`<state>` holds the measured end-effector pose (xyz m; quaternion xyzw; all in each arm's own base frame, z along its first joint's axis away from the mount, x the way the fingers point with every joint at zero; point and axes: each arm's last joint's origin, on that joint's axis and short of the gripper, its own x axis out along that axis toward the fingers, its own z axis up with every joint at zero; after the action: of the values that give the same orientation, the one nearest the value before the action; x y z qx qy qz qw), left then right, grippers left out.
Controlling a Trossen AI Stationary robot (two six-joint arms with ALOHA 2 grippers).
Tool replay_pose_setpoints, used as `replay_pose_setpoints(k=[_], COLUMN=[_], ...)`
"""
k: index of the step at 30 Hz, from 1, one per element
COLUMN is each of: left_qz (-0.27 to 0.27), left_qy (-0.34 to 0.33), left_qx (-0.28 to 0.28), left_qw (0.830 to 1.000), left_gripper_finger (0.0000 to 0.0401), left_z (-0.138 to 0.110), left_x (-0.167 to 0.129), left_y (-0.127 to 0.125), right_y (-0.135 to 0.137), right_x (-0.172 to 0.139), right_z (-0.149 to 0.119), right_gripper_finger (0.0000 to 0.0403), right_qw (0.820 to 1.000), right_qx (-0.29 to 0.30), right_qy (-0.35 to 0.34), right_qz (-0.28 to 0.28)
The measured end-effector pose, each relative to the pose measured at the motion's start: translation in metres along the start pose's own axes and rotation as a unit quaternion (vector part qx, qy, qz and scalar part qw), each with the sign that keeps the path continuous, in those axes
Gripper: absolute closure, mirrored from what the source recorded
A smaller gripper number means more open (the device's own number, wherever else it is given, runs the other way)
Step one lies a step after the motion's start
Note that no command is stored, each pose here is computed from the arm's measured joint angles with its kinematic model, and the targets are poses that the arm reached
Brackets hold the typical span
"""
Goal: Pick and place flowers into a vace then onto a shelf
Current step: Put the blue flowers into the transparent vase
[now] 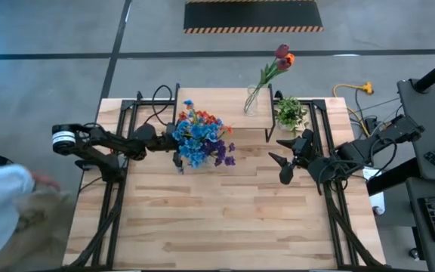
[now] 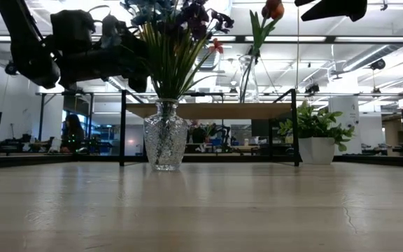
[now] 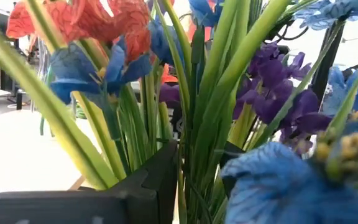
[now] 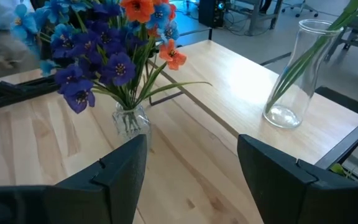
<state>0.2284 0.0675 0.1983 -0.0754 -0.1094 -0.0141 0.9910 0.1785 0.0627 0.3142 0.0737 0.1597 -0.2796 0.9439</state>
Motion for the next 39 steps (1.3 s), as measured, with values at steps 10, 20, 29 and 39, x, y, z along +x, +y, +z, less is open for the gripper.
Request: replay_pose_setpoints(k=[10, 20, 29, 39], left_qz=[0.006, 0.024, 0.033, 0.037], left_qy=[-0.019, -0.005, -0.005, -0.031], left_qx=[0.009, 0.004, 0.004, 0.014], left_qw=[1.000, 1.000, 0.999, 0.999], left_gripper_finger=[0.0301, 0.0301, 0.0301, 0.0301], left_z=[0.005, 0.007, 0.011, 0.013], left_x=[-0.034, -0.061, -0.072, -0.090], left_y=[-0.010, -0.019, -0.024, -0.028], right_y=[-0.001, -0.007, -0.009, -0.009], right_x=[0.001, 0.010, 0.013, 0.014], right_z=[0.000, 0.002, 0.002, -0.001], right_gripper_finger=[0.0161, 0.0161, 0.0161, 0.0161], right_qw=[1.000, 1.000, 1.000, 1.000], right_qx=[0.000, 0.011, 0.015, 0.011], right_qy=[0.000, 0.008, 0.018, 0.022], right_qz=[-0.003, -0.020, -0.010, -0.010])
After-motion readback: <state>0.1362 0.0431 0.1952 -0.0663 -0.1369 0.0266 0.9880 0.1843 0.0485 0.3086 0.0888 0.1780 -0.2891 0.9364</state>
